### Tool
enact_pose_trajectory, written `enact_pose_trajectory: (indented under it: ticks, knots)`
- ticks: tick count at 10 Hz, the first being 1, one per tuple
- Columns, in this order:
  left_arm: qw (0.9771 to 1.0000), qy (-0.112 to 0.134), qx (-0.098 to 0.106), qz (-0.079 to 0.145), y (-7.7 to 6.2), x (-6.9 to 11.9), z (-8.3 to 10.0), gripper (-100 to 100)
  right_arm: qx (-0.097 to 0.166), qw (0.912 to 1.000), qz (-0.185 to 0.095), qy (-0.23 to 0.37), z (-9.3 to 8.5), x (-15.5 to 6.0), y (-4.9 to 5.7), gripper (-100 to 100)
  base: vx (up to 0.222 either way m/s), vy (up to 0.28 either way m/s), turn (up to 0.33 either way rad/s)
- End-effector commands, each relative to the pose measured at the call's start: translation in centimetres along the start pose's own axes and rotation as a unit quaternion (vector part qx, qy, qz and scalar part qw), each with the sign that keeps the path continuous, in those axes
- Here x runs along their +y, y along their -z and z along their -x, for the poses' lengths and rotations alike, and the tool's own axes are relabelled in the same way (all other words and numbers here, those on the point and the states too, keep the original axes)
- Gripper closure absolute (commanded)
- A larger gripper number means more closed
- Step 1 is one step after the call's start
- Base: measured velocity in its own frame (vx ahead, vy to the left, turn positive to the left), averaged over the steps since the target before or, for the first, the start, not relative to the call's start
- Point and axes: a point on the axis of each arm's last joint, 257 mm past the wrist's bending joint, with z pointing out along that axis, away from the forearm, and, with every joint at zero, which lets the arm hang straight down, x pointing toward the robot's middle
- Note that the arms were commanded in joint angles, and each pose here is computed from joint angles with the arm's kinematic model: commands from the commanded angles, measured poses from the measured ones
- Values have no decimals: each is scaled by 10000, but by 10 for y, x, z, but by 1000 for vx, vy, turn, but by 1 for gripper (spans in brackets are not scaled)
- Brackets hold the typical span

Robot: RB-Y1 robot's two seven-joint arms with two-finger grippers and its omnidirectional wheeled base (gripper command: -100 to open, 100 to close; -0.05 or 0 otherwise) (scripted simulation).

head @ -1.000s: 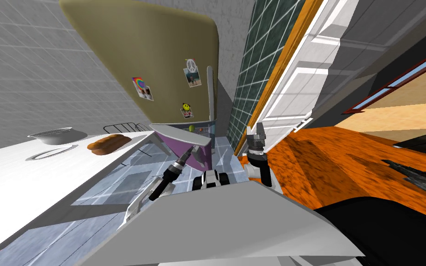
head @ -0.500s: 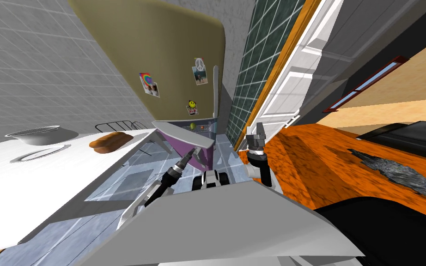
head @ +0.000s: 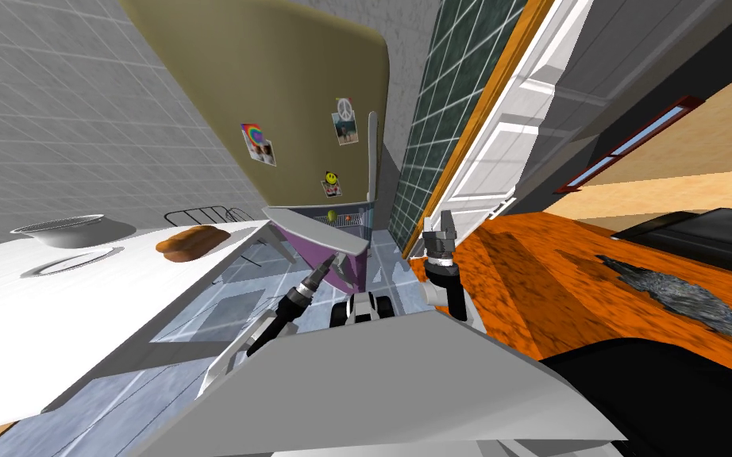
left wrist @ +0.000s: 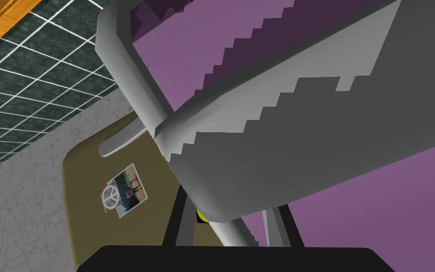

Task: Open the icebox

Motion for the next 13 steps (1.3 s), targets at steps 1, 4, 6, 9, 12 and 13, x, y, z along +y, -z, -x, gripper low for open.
enact_pose_trajectory:
  ticks: [1, 4, 6, 9, 12, 13]
  knots:
    - [9994, 145, 180, 245, 10, 20, -23, 100, 0, 10000, 0, 0, 0, 0, 0, 0, -5, 11, -15]
    - [10000, 43, 88, 1, 2, 7, -7, 100, 0, 10000, 0, 0, 0, 0, 0, 0, -14, 30, -12]
    - [9998, 74, 167, 28, 6, 10, -14, 100, 1, 10000, 0, 1, 0, 0, 0, 0, -131, 137, -59]
    - [9997, 96, 220, 45, 9, 12, -18, 100, 1, 10000, 0, 1, 0, 0, 0, 0, -95, 95, -23]
    - [9995, 117, 273, 63, 12, 13, -23, 100, 0, 10000, 0, 0, 0, 0, 0, 0, -30, 35, -19]
    - [9995, 117, 273, 63, 12, 13, -23, 100, 0, 10000, 0, 0, 0, 0, 0, 0, -21, 22, -3]
